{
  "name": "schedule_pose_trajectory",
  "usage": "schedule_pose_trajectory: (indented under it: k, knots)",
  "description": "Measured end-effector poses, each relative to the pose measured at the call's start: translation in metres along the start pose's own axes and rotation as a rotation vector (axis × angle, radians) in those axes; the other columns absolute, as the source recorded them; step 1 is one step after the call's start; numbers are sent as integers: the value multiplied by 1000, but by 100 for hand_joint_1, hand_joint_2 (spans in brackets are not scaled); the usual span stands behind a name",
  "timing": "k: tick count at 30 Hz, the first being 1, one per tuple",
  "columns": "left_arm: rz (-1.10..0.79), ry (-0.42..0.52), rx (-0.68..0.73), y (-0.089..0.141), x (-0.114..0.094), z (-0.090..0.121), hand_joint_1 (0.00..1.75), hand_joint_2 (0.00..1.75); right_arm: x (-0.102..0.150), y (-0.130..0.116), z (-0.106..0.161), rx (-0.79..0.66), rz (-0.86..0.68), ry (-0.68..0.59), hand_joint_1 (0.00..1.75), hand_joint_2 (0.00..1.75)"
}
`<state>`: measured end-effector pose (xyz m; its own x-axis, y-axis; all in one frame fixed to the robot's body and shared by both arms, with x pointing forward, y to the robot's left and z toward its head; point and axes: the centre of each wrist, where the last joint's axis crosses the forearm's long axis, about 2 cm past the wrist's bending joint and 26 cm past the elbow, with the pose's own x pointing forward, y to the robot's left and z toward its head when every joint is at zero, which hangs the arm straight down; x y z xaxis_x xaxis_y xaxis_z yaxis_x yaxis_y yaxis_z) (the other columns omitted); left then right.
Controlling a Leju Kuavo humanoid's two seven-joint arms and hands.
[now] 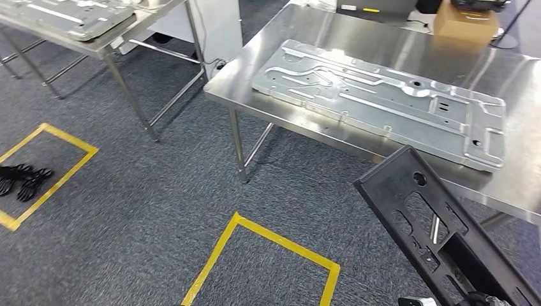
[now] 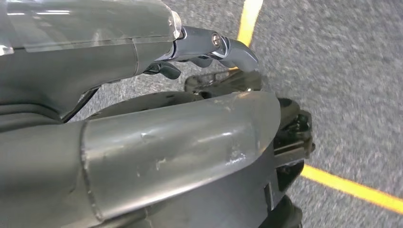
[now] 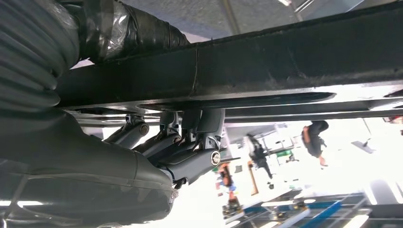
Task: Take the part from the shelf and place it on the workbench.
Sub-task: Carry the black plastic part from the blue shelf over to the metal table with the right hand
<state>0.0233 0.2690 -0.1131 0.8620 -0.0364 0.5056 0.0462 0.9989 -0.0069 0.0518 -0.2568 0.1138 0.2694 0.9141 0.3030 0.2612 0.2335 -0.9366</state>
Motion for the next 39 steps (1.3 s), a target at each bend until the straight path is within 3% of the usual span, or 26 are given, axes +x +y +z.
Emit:
schedule_pose_trajectory:
  k: [15,25,39]
  knots:
    - [-11,15,1,3,-1,1,0,0,3,9,-3,27,65,-41,175,175]
    - [-22,10,-6,3,5,-2,0,0,19,17,-8,32,32,-48,175,175]
    - [-28,34,-3,6,-2,1,0,0,25,23,-9,45,15,-54,175,175]
